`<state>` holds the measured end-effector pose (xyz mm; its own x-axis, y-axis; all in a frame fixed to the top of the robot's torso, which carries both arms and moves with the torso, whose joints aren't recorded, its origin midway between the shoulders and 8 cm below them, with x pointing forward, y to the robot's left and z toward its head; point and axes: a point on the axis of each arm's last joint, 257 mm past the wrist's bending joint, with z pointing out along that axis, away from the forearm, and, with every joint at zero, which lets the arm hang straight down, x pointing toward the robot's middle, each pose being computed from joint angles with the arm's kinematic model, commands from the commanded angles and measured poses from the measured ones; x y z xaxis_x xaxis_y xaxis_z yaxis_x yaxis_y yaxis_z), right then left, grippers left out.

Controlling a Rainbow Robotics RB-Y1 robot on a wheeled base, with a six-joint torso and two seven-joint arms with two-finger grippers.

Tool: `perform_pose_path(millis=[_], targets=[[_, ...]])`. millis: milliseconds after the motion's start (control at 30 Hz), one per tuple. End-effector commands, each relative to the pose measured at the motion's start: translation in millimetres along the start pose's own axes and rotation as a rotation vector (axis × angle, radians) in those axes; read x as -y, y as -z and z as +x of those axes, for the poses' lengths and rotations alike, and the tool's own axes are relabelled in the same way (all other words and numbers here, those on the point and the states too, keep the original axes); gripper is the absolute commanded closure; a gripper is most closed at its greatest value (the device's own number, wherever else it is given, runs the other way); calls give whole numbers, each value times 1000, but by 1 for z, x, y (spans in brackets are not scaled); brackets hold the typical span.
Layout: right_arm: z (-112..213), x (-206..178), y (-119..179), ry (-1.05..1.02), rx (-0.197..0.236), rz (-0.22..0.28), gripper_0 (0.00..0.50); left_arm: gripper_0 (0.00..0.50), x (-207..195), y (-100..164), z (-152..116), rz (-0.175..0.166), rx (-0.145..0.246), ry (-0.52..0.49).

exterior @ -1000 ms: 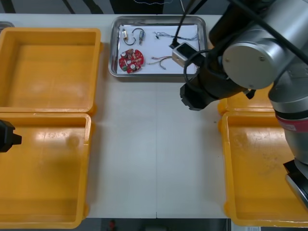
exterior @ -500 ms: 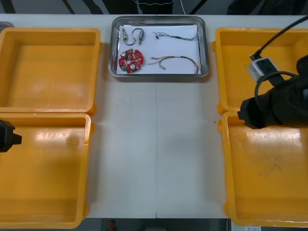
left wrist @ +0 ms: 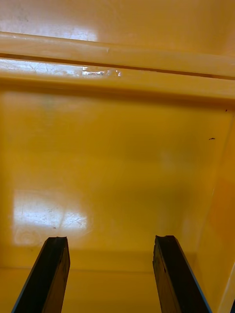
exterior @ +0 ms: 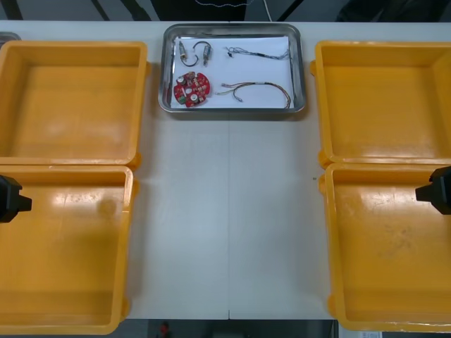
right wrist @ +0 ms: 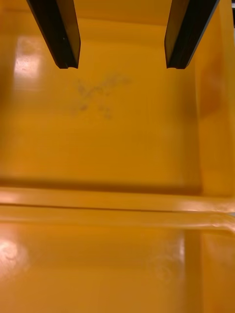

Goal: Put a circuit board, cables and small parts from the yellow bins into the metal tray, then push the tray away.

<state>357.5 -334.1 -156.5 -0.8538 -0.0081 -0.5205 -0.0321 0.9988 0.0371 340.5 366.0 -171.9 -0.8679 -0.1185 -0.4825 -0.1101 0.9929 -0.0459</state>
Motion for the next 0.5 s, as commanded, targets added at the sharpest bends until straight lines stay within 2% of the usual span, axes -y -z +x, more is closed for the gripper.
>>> perform_pose_path(millis=[33,500], targets=[[16,22,6,-35,-22,64,0,0,-4,16,-18,-24,58,-107],[25,31,1,-58,-42,104,0,0,-4,16,-18,-24,58,-107]])
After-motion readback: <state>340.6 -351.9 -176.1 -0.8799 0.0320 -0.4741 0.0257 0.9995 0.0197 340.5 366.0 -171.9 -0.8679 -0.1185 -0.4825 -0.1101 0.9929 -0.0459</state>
